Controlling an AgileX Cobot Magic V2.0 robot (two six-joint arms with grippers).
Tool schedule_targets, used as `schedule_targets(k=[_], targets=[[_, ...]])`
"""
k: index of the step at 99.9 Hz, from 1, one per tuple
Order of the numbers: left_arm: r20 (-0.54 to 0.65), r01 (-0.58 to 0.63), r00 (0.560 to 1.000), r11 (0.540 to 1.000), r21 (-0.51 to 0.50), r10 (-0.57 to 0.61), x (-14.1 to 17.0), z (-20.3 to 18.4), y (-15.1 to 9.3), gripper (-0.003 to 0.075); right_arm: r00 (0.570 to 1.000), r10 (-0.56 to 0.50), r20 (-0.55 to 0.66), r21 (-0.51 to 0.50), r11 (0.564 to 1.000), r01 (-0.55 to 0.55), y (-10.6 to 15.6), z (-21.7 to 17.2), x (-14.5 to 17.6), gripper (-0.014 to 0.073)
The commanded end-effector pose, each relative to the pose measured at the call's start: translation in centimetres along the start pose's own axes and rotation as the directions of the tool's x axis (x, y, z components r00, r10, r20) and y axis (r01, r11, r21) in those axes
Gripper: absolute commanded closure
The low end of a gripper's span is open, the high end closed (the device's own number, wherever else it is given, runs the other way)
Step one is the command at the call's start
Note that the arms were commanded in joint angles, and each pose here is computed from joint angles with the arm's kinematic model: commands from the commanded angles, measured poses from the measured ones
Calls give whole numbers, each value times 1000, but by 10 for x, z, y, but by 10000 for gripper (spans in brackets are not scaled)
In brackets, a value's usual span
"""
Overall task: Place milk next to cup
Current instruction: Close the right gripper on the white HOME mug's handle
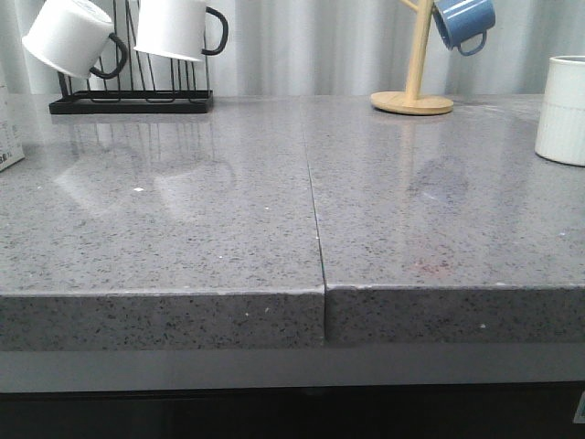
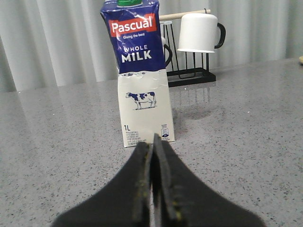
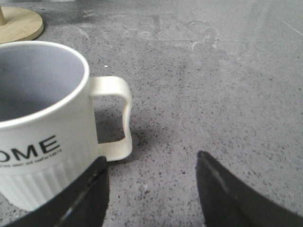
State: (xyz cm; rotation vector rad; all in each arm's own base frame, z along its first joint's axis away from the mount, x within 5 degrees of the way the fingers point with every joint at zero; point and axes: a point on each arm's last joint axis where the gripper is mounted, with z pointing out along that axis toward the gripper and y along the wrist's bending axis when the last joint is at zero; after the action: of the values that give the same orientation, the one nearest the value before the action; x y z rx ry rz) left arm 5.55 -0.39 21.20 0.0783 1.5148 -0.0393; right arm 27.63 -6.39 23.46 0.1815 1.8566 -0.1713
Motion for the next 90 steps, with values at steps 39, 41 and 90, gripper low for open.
schedule_targets(k=[39, 41, 90], targets=[[62, 9, 998, 1000, 17, -10, 8, -1, -2, 741, 978, -13, 207, -2, 1000, 13, -1, 13, -17, 171], [62, 9, 998, 1000, 17, -10, 8, -1, -2, 741, 978, -11, 210, -6, 1000, 13, -1, 14, -16, 171], [62, 9, 998, 1000, 17, -10, 8, -1, -2, 741, 970, 71, 233, -119, 992, -44, -8, 34, -10, 171]])
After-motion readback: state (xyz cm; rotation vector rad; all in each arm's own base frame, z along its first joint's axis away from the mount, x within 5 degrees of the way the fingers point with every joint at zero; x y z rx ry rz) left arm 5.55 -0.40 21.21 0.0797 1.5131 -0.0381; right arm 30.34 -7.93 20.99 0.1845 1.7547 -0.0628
